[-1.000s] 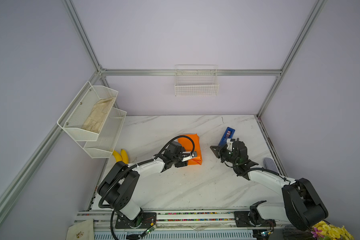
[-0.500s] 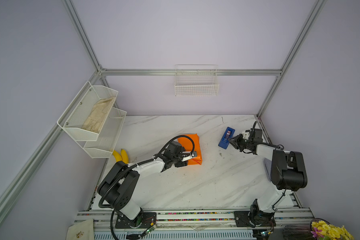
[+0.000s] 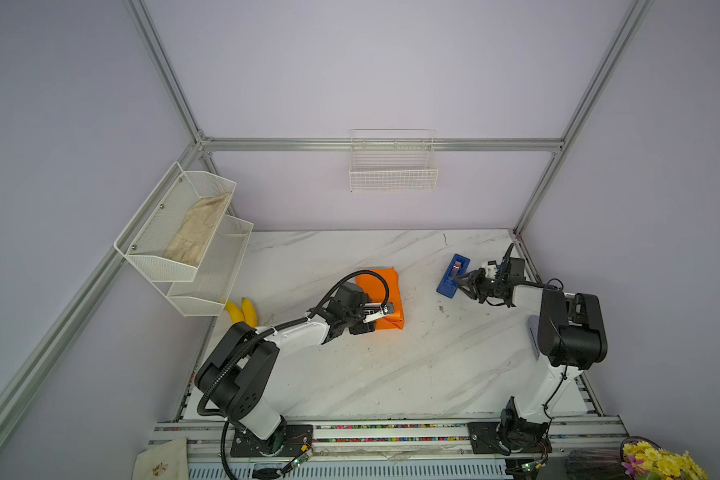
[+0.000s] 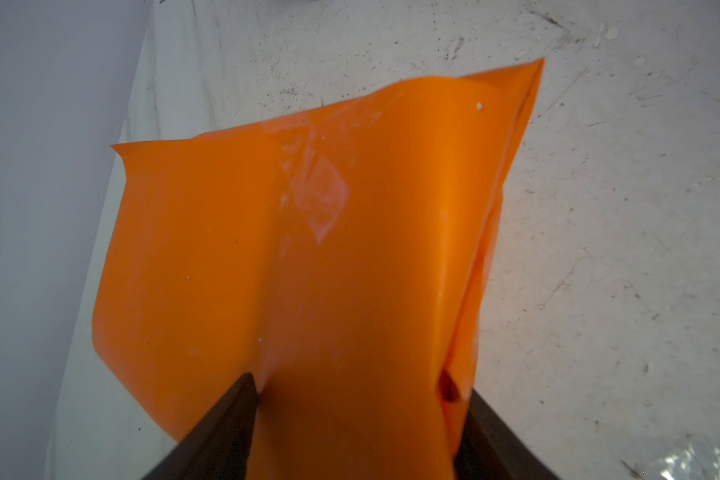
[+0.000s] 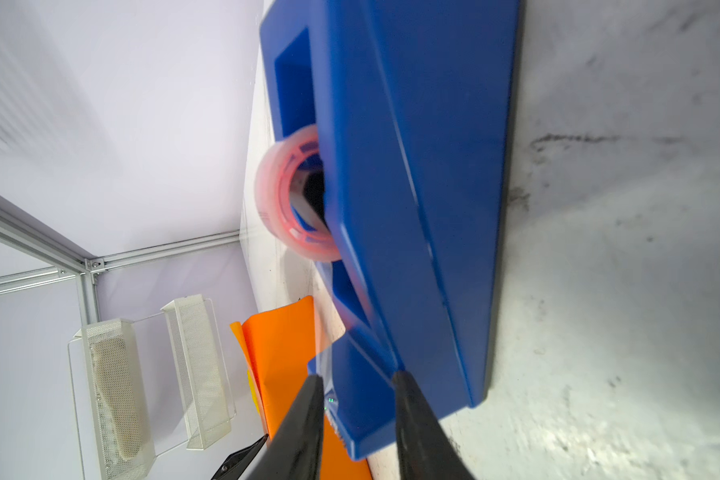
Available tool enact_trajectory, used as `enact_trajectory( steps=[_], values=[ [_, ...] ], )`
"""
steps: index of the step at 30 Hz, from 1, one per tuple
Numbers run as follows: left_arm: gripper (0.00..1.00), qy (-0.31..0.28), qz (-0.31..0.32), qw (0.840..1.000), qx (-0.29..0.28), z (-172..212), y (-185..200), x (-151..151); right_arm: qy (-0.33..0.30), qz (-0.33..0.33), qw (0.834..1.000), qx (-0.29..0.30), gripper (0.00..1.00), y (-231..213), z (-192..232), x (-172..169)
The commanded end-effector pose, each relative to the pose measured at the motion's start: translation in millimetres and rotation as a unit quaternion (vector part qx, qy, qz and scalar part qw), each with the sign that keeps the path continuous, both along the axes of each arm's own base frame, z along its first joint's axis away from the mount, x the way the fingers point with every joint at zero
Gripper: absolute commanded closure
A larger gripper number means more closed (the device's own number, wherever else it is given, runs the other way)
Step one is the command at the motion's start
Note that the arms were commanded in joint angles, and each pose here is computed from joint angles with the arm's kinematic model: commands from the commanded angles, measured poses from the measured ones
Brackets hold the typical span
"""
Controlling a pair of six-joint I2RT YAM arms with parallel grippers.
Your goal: Wrap the gift box in paper
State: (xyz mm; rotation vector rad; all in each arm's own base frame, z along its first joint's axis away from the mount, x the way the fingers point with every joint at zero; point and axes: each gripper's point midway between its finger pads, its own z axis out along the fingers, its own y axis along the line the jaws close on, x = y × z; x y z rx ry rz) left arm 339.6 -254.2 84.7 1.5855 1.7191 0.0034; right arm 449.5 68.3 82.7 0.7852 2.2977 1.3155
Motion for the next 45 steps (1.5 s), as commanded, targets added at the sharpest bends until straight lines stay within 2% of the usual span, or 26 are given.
enact_trajectory(
  steps=[1, 7, 11, 23, 29, 34, 41, 45],
  values=[
    [0.30, 0.072, 0.004, 0.997, 0.026, -30, 11, -20, -0.032, -0.005, 0.999, -0.008, 0.68, 1, 8, 17],
    [0.31, 0.074, 0.002, 0.997, 0.027, -31, 11, -21, -0.035, -0.033, 0.998, -0.031, 0.63, -11, 17, 12],
    [0.30, 0.074, 0.003, 0.997, 0.028, -31, 11, -20, -0.035, -0.014, 0.999, -0.007, 0.63, -3, 14, 9],
    [0.31, 0.077, 0.004, 0.996, 0.033, -34, 13, -21, -0.025, -0.010, 0.999, 0.030, 0.64, 2, -3, 17],
    [0.30, 0.078, 0.003, 0.996, 0.035, -35, 13, -21, -0.033, -0.009, 0.997, 0.064, 0.72, 6, -2, 25],
    [0.31, 0.082, 0.003, 0.996, 0.038, -37, 13, -22, -0.027, -0.015, 0.998, 0.061, 0.82, 5, -7, 26],
    [0.31, 0.083, 0.002, 0.996, 0.039, -38, 13, -22, -0.027, -0.012, 0.997, 0.066, 0.86, 5, -7, 31],
    [0.31, 0.084, 0.003, 0.996, 0.039, -38, 13, -22, -0.031, -0.012, 0.997, 0.068, 0.95, 5, -2, 32]
  ],
)
